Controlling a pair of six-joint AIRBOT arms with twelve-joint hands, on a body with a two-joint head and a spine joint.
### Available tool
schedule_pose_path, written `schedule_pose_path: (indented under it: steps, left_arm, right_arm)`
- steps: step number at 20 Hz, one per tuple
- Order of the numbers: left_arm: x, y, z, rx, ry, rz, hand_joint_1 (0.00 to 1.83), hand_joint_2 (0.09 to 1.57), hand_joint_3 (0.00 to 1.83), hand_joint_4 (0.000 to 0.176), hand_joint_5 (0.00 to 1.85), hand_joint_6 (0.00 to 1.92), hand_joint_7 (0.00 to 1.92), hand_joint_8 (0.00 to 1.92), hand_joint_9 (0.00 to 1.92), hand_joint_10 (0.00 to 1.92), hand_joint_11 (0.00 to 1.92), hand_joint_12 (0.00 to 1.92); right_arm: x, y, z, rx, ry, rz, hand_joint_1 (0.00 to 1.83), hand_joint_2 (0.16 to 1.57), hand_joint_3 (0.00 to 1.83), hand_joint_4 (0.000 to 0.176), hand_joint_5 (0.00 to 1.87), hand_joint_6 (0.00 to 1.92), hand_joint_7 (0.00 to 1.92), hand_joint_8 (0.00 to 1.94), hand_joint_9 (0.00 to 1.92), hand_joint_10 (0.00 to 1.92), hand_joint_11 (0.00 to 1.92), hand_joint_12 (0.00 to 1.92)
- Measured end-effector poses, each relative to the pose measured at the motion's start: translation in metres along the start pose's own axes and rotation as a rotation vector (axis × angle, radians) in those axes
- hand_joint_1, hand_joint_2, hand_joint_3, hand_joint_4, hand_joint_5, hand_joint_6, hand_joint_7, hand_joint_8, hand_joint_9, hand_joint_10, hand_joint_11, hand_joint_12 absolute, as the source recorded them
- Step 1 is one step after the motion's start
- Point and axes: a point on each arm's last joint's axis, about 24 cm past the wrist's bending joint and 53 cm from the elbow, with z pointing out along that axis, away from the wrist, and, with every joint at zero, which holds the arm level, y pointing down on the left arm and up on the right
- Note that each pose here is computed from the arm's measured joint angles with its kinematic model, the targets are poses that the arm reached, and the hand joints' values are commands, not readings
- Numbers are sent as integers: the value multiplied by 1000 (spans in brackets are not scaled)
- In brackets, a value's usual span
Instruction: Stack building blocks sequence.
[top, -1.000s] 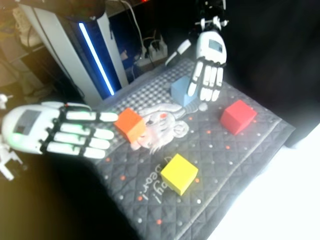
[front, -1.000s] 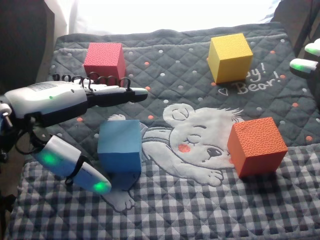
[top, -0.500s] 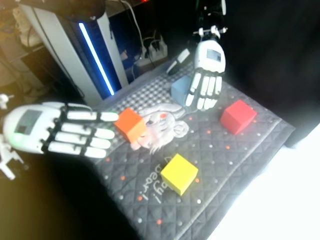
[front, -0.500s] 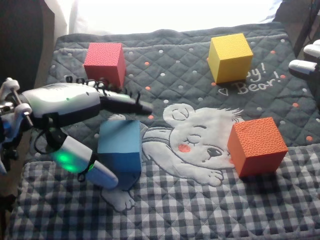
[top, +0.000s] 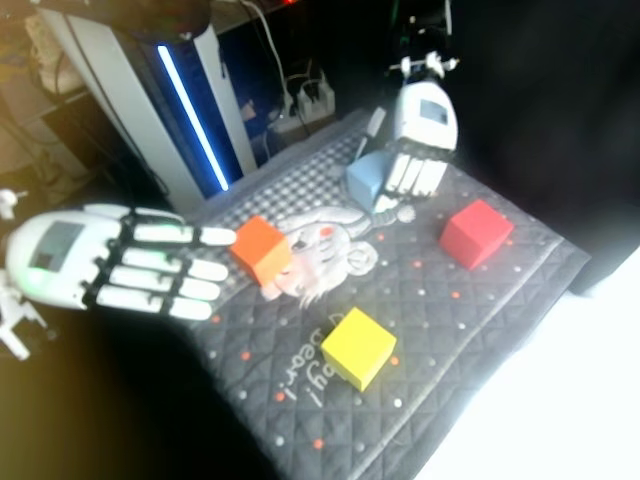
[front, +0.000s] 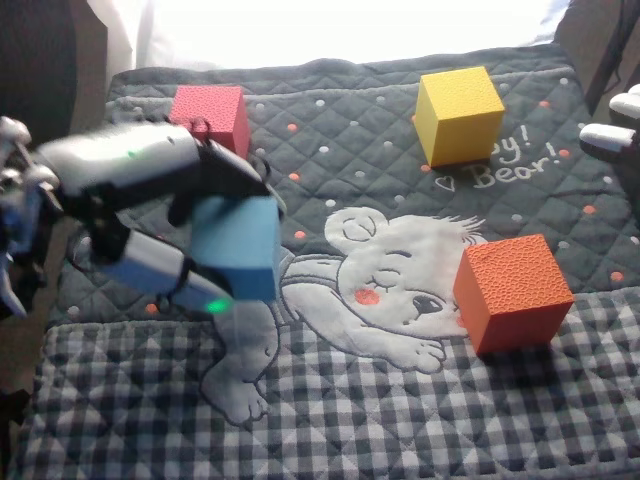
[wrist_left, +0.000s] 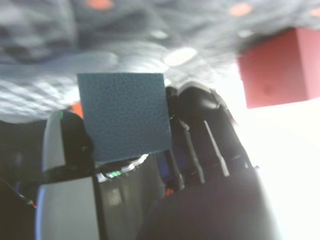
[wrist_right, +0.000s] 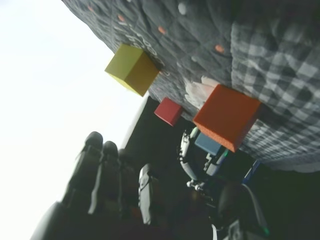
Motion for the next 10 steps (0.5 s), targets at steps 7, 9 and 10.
schedule_pose_path:
  steps: [7, 9, 10]
  left_arm:
    - [-104, 10, -8, -3, -246, -15, 1295, 1047, 0, 0, 1240, 286, 1114, 998, 1028, 961, 769, 1545]
    - [-121, 18, 0, -25, -287, -25, 1395, 1038, 2, 0, 1142, 474, 1155, 722, 1074, 1067, 848, 1327]
    - [-126, 20, 6, -36, -294, -21, 1390, 1049, 2, 0, 1085, 620, 1137, 714, 1059, 1082, 836, 1299]
  right_arm:
    - [0, -1, 0, 2, -3, 4, 318, 1160, 9, 176, 0, 0, 0, 0, 0, 0, 114, 56]
    - [1, 0, 0, 2, -2, 4, 319, 1170, 10, 176, 0, 0, 0, 0, 0, 0, 76, 42]
    - [1, 0, 0, 1, -2, 4, 301, 1181, 11, 176, 0, 0, 0, 0, 0, 0, 37, 26]
